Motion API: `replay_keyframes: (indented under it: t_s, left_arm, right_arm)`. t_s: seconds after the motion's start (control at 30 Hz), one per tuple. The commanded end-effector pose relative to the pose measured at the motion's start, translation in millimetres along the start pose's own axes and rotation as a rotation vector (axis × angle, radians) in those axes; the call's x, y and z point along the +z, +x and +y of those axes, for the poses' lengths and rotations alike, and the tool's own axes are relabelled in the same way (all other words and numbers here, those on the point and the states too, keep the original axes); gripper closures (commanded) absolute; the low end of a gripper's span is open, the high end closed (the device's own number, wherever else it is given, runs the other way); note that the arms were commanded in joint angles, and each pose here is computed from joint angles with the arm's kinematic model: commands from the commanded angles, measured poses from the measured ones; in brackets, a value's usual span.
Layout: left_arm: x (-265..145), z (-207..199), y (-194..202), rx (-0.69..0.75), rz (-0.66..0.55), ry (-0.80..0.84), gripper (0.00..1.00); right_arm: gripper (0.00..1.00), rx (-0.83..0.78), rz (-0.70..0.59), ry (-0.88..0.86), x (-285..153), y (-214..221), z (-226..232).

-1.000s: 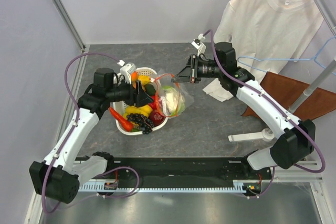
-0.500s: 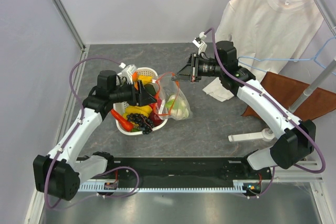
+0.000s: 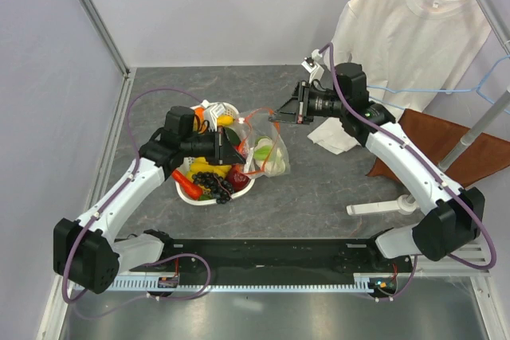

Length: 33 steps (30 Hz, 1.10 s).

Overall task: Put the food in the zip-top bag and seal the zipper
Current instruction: Adjust the zipper food storage bag at the center of the board, then pick up the fake fruit from the bin.

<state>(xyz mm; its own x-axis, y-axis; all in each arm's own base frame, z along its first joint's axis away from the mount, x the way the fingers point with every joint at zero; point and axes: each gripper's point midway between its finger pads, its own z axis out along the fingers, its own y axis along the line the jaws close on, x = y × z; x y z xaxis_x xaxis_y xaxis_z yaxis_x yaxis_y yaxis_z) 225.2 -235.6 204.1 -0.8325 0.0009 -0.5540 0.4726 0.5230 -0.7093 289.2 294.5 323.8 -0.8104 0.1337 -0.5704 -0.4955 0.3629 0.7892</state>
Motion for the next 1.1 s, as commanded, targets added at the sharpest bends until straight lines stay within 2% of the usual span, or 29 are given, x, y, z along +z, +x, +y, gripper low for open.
replay_keyframes:
  t_s: [0.0,0.03,0.07,0.13,0.17,0.23,0.4,0.5,0.6,0.7,0.8,0.83,0.93,1.07]
  left_arm:
    - [-14.6,-38.5,-30.0,0.073,-0.049,0.062,0.98]
    - [-16.4,-54.2,-29.6,0.101,-0.024,0.099,0.98]
    - [-16.1,-63.8,-26.5,0.120,0.002,0.123,0.98]
    - [-15.1,-89.4,-20.7,0.190,0.055,0.166,0.98]
    - [-15.4,-96.5,-20.4,0.206,0.064,0.176,0.98]
    - [-18.2,-106.2,-23.8,0.196,0.068,0.192,0.98]
    - [-11.7,-72.0,-34.1,0.140,0.019,0.023,0.97]
    - [-1.6,-49.6,-38.0,0.096,0.033,-0.027,0.96]
    - [5.7,-37.7,-36.2,0.115,0.051,-0.050,0.94]
    - [2.0,-34.0,-37.9,0.176,0.040,-0.069,0.84]
    - [-13.0,-34.8,-45.3,0.241,-0.004,-0.059,0.55]
    - [-17.7,-34.3,-46.6,0.244,-0.012,-0.050,0.39]
    - [-39.7,-32.5,-52.8,0.318,-0.051,-0.022,0.20]
    - [-54.8,-21.1,-36.9,0.548,-0.056,-0.020,0.15]
  right_arm:
    - [1.00,-0.085,-0.030,0.121,-32.0,0.9,-7.4]
    - [1.00,-0.106,-0.054,0.172,-40.7,-4.0,-9.0]
    - [1.00,-0.112,-0.010,0.236,-50.4,7.2,-19.9]
    - [1.00,-0.157,-0.017,0.320,-65.2,3.0,-21.1]
    - [1.00,-0.165,0.025,0.369,-74.8,13.2,-26.5]
    - [1.00,-0.209,0.024,0.413,-89.1,12.8,-23.6]
    - [1.00,-0.264,0.111,0.510,-106.4,38.7,-48.4]
    - [1.00,-0.264,0.141,0.516,-99.1,46.2,-65.3]
    - [1.00,-0.250,0.173,0.512,-85.6,46.4,-81.0]
    - [1.00,-0.260,0.162,0.504,-81.4,40.4,-80.5]
    - [1.00,-0.270,0.151,0.505,-82.5,37.9,-78.9]
    - [1.00,-0.272,0.151,0.503,-82.9,38.3,-78.3]
    - [1.00,-0.268,0.152,0.502,-82.4,39.1,-79.0]
    - [1.00,-0.265,0.147,0.501,-81.9,38.7,-78.9]
